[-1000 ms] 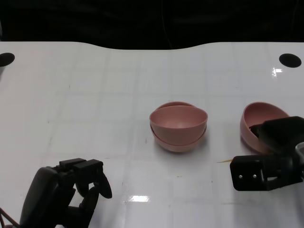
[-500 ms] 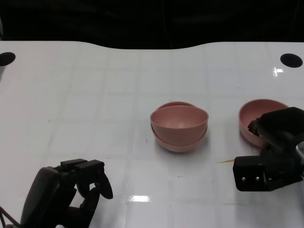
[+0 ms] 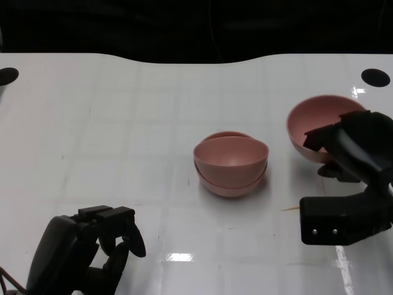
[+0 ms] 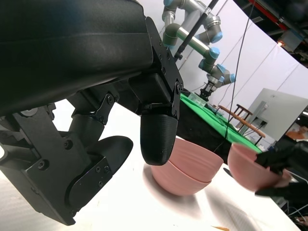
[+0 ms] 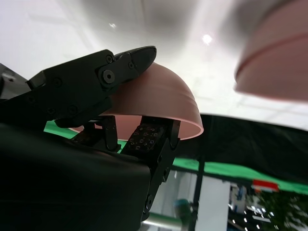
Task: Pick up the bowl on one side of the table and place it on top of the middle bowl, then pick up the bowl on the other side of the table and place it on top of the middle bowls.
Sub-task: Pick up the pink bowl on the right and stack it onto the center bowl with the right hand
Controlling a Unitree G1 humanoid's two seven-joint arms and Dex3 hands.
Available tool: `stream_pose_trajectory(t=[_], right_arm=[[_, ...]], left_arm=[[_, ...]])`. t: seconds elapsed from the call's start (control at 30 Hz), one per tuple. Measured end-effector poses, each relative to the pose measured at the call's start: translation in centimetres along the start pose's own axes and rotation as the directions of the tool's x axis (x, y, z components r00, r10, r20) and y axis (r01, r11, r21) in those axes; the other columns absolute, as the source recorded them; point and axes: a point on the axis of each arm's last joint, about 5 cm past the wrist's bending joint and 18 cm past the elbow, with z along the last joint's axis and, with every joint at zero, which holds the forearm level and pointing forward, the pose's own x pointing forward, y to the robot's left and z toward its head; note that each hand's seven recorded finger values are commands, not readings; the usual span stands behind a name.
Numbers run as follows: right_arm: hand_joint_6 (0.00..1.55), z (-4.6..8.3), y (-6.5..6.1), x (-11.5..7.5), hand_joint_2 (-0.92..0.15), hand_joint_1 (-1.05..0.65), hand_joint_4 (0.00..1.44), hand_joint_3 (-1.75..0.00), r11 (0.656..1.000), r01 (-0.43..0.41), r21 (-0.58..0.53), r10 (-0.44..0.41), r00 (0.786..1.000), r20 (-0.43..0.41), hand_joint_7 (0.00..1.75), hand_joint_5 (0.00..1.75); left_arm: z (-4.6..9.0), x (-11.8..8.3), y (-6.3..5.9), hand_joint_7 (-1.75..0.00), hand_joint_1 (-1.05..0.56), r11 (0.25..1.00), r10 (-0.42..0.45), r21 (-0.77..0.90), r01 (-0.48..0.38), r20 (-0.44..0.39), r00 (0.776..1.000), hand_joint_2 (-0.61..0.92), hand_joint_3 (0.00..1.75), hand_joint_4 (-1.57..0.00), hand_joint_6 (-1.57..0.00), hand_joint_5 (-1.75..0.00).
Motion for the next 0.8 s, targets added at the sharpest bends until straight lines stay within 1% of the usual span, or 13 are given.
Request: stream_pose_trajectory(t=[0.1,0.17,0.2,0.3,0.33,0.37,0.4,0.43,0.47,0.57,0.67,0.7,0.8], right_arm=[[1.16,0.3,-0.6,0.1,-0.87,-0.14,0.87,-0.01,0.999,0.021,0.029,-0.021,1.000,0.021,0.46,1.75],[1.08,0.6,-0.9,0.3,-0.86,-0.09,0.90,-0.02,0.997,0.041,0.061,-0.044,0.998,0.044,0.78,1.75],[1.04,0.8,-0.9,0.4,-0.86,-0.07,0.91,-0.02,0.995,0.055,0.087,-0.061,0.996,0.061,0.91,1.75],[1.01,1.3,-0.8,0.9,-0.89,-0.06,0.92,-0.06,0.984,0.084,0.158,-0.104,0.987,0.124,1.02,1.75],[0.98,1.3,-0.7,1.1,-0.81,-0.07,0.92,-0.26,0.981,0.089,0.171,-0.114,0.983,0.141,1.12,1.75],[0.95,1.4,-0.7,1.3,-0.63,-0.08,0.92,-0.62,0.979,0.094,0.181,-0.124,0.980,0.158,1.20,1.75],[0.93,1.4,-0.7,1.5,-0.49,-0.08,0.91,-0.90,0.977,0.101,0.188,-0.135,0.975,0.175,1.24,1.75],[0.92,1.4,-0.7,1.7,-0.43,-0.08,0.91,-1.00,0.975,0.109,0.195,-0.146,0.971,0.189,1.27,1.75],[0.91,1.5,-0.7,2.0,-0.40,-0.08,0.91,-1.05,0.973,0.115,0.201,-0.155,0.967,0.201,1.29,1.75],[0.90,2.0,-0.9,2.8,-0.39,-0.11,0.92,-1.10,0.967,0.118,0.226,-0.173,0.955,0.241,1.28,1.75],[0.93,2.7,-0.9,3.5,-0.37,-0.12,0.92,-1.16,0.960,0.121,0.253,-0.191,0.943,0.274,1.22,1.75],[0.92,2.8,-0.9,3.6,-0.39,-0.13,0.91,-1.16,0.960,0.116,0.256,-0.189,0.940,0.285,1.23,1.74],[0.88,3.3,-0.6,4.0,-0.39,-0.12,0.89,-1.10,0.961,0.078,0.267,-0.165,0.931,0.324,1.27,1.75]], left_arm=[[0.0,0.0,0.0,-1.50,-0.07,1.000,0.000,0.000,0.000,0.000,1.000,0.20,1.64,-0.90,-0.84,-1.69],[0.0,0.0,0.0,-1.50,-0.08,1.000,-0.002,0.000,0.002,-0.003,1.000,0.20,1.64,-0.90,-0.85,-1.69],[0.0,0.0,0.0,-1.50,-0.08,1.000,-0.002,0.000,0.002,-0.004,1.000,0.20,1.65,-0.91,-0.85,-1.69],[0.0,0.0,0.0,-1.49,-0.08,1.000,-0.002,0.001,0.002,-0.003,1.000,0.20,1.65,-0.91,-0.85,-1.69],[-0.1,0.0,0.0,-1.49,-0.07,1.000,-0.003,0.001,0.003,-0.003,1.000,0.20,1.65,-0.91,-0.85,-1.68],[-0.1,0.0,0.0,-1.49,-0.07,1.000,-0.003,0.001,0.003,-0.003,1.000,0.20,1.65,-0.91,-0.85,-1.68],[-0.1,0.0,0.0,-1.49,-0.07,1.000,-0.003,0.001,0.003,-0.003,1.000,0.20,1.65,-0.91,-0.85,-1.68],[-0.1,0.0,0.0,-1.49,-0.08,1.000,-0.003,0.001,0.003,-0.003,1.000,0.20,1.65,-0.91,-0.85,-1.68],[-0.1,0.0,0.0,-1.49,-0.08,1.000,-0.003,0.001,0.003,-0.003,1.000,0.20,1.65,-0.91,-0.85,-1.68],[-0.1,-0.1,0.0,-1.48,-0.07,1.000,-0.004,0.002,0.004,-0.006,1.000,0.20,1.64,-0.91,-0.85,-1.67],[-0.1,0.0,0.0,-1.48,-0.07,1.000,-0.004,0.001,0.004,-0.006,1.000,0.21,1.63,-0.91,-0.85,-1.67],[-0.1,0.0,0.0,-1.48,-0.07,1.000,-0.004,0.001,0.004,-0.006,1.000,0.21,1.63,-0.91,-0.85,-1.67],[-0.1,-0.1,0.0,-1.48,-0.07,1.000,-0.004,0.001,0.004,-0.006,1.000,0.21,1.63,-0.91,-0.85,-1.67]])
